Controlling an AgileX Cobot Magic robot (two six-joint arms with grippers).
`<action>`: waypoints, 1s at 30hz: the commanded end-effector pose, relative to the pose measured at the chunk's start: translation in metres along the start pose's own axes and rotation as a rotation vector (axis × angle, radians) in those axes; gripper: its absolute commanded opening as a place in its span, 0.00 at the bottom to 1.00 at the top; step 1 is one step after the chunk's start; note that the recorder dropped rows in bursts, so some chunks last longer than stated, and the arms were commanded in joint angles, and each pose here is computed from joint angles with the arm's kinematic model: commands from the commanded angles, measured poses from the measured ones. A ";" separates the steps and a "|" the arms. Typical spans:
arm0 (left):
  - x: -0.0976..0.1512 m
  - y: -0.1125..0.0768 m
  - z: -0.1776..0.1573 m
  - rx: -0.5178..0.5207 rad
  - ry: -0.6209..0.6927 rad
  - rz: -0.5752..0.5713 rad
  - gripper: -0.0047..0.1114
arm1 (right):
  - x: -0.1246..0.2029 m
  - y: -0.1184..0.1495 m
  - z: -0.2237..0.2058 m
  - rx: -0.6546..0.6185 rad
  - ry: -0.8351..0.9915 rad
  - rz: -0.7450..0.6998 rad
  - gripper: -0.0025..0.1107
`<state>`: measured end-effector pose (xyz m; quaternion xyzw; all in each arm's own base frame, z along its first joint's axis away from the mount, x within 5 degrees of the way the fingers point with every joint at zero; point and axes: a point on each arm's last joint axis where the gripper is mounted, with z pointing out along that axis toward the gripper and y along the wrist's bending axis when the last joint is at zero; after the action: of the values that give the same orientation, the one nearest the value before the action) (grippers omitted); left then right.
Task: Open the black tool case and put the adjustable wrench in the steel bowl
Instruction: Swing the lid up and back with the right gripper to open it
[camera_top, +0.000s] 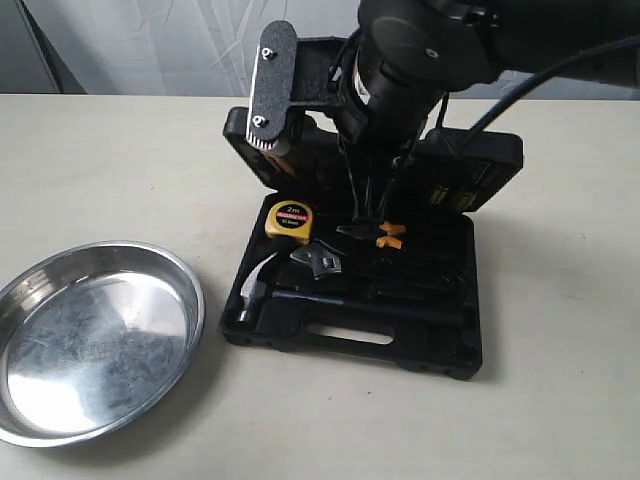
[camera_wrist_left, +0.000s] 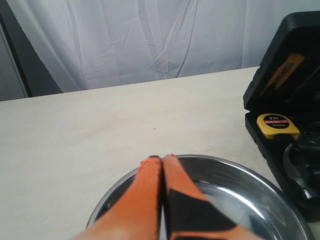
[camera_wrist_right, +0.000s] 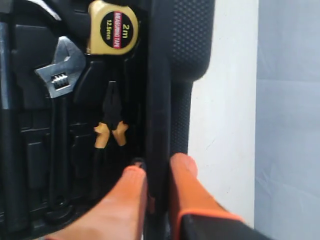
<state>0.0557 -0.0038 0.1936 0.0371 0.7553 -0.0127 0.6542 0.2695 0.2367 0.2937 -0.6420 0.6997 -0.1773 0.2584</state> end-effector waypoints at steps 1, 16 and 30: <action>0.001 0.000 0.000 0.005 -0.008 0.000 0.04 | 0.003 -0.016 0.004 0.085 -0.047 0.020 0.01; 0.001 0.000 0.000 0.005 -0.008 0.000 0.04 | 0.060 -0.083 0.044 0.274 -0.162 0.191 0.01; 0.001 0.000 0.000 0.005 -0.005 0.000 0.04 | 0.098 -0.095 0.106 0.269 -0.132 0.250 0.02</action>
<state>0.0557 -0.0038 0.1936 0.0371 0.7553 -0.0127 0.6542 0.3991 0.1463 0.2756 -0.5216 0.6975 -0.1956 0.4508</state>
